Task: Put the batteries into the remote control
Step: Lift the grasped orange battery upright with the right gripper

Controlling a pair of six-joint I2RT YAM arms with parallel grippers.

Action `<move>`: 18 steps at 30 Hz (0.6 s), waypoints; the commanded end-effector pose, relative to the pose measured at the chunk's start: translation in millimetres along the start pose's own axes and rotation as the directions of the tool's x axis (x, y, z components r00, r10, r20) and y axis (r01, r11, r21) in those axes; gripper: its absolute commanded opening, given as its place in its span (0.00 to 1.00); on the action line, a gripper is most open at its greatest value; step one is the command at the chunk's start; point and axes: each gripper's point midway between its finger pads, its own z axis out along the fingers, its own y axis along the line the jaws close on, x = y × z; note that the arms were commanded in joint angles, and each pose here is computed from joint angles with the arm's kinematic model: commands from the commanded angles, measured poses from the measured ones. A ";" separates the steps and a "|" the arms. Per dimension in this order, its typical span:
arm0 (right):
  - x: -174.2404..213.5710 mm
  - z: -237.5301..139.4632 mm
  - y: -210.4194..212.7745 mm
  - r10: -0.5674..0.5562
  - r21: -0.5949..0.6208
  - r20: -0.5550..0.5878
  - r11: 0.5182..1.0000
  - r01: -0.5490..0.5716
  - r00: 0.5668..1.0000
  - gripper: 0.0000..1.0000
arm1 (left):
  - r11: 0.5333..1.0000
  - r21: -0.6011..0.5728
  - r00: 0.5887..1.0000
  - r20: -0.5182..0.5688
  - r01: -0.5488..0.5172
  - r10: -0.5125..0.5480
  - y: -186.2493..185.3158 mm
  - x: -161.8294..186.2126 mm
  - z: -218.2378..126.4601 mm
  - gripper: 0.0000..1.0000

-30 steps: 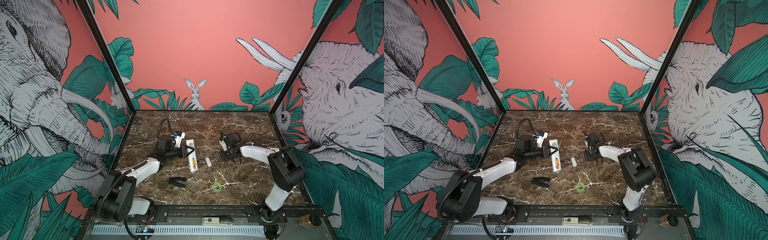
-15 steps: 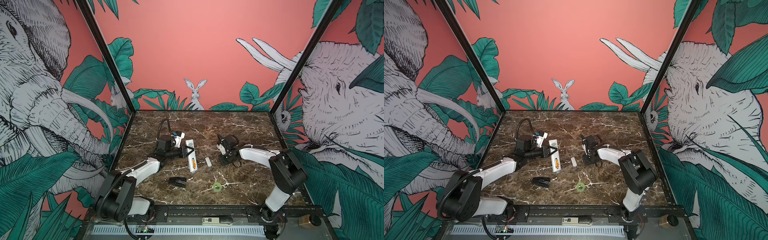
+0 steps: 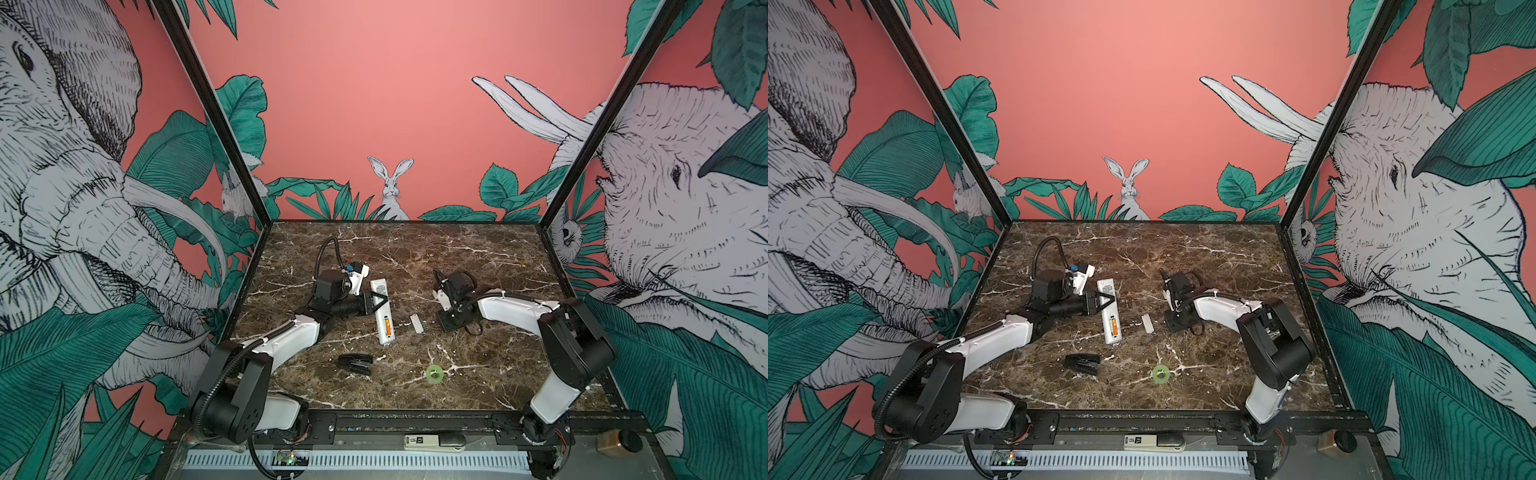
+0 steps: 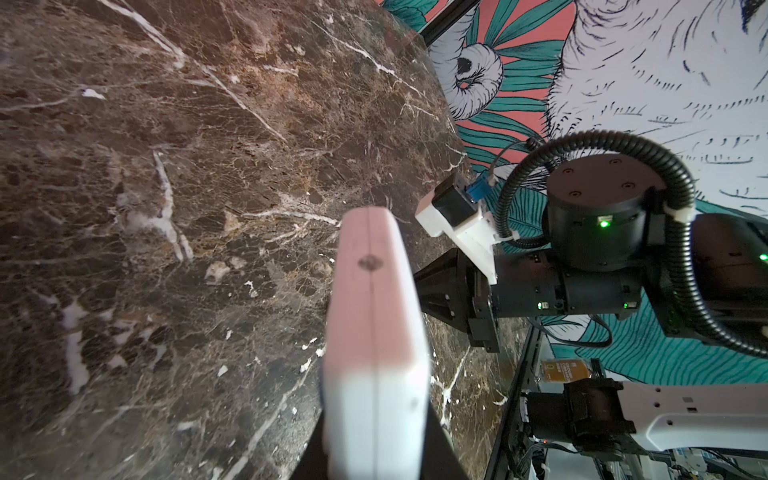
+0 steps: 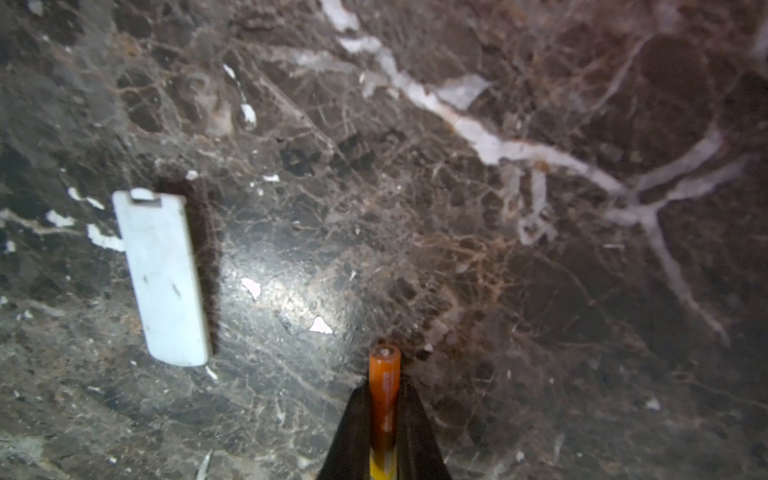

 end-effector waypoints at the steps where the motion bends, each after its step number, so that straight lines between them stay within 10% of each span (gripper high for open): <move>1: 13.0 5.4 1.0 0.005 0.007 -0.074 1.000 -0.004 0.997 0.18 | 1.000 0.007 1.000 0.014 -0.006 0.005 -2.1 -4.1 -1.9 0.00; 18: -10.5 8.3 -4.9 0.013 0.031 -0.048 0.999 -0.011 0.999 0.25 | 1.000 0.010 1.000 0.016 -0.013 0.013 -2.6 -3.3 -2.3 0.00</move>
